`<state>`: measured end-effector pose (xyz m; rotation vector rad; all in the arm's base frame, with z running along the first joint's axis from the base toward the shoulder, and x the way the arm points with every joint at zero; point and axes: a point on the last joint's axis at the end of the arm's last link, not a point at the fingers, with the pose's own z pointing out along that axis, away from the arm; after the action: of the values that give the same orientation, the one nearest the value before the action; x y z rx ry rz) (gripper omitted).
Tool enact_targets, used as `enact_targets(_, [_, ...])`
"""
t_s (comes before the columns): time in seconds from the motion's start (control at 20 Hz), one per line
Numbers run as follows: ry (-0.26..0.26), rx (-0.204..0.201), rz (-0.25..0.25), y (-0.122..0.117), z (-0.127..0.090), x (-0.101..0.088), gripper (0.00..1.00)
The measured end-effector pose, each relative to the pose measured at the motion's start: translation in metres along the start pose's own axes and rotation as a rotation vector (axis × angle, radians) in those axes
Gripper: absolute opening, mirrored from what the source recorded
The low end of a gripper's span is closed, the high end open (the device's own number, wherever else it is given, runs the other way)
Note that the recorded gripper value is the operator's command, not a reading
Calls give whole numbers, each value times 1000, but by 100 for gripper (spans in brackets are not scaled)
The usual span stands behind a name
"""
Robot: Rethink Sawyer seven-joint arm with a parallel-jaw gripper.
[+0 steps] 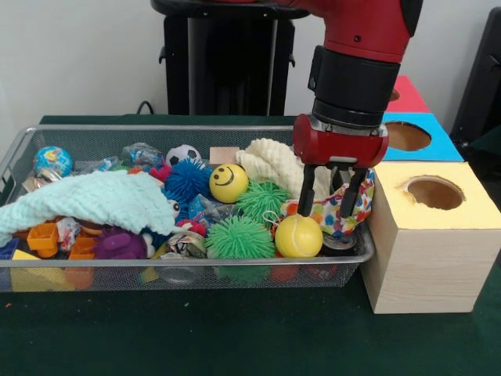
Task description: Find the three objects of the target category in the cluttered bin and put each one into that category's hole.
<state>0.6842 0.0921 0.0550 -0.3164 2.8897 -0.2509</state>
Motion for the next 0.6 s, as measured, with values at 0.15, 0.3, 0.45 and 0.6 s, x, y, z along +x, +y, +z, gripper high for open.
enact_targets(0.15, [8,-5,5,0,2,4,100])
enact_targets(0.3, [30,-10,15,-4,9,13,100])
enact_targets(0.45, [49,-16,21,-6,20,24,100])
enact_targets(0.6, [55,-18,28,-9,27,29,100])
